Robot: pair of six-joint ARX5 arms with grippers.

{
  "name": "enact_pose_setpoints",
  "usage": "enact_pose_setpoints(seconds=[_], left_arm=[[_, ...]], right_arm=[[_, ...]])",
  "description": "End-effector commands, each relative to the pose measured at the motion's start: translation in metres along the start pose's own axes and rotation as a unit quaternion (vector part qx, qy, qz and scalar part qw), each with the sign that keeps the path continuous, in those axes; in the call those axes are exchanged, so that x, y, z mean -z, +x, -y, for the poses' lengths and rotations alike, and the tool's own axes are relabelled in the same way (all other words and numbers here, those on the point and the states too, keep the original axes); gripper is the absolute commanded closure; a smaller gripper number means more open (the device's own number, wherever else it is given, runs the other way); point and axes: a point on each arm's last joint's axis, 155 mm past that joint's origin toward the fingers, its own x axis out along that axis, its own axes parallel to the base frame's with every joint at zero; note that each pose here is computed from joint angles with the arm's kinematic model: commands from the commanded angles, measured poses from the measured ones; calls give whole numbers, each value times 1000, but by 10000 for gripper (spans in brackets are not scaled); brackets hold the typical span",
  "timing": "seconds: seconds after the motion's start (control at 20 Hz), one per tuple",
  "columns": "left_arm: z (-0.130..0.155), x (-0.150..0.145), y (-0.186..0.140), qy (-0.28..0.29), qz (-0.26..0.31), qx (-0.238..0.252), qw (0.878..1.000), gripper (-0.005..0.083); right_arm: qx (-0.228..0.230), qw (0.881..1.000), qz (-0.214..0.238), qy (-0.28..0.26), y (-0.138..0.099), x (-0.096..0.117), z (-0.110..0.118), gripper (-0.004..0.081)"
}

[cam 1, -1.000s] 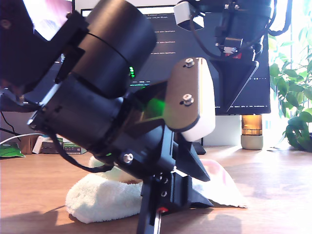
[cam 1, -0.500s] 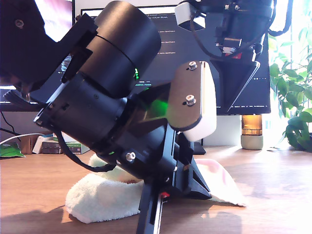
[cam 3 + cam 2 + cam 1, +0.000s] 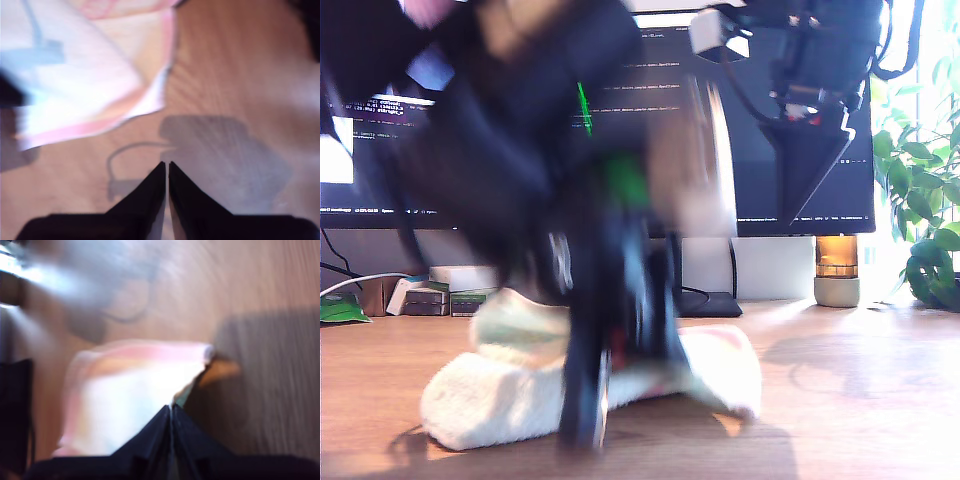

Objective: Fold the tea towel to a neat square and place it to the right

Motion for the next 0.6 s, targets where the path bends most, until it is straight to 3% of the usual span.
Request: enact_pose_setpoints(seconds=[0.0, 0.1, 0.25, 0.45, 0.55], left_arm=[[-9, -18, -24, -17, 29, -3, 999, 797], [-14, -25, -48, -50, 44, 6, 998, 797], [0, -22, -79, -73, 46, 58, 995, 797], [25, 2, -105, -100, 1, 117, 988, 797], [31, 8, -111, -100, -10, 129, 987, 797]], right_arm=[[20, 999, 32, -10, -10, -13, 11, 780], [14, 997, 65, -29, -12, -27, 9, 779], [7, 991, 108, -80, -15, -47, 4, 774], [7, 978, 133, -158, -18, -64, -8, 733], [-22, 975, 148, -161, -19, -70, -24, 679]])
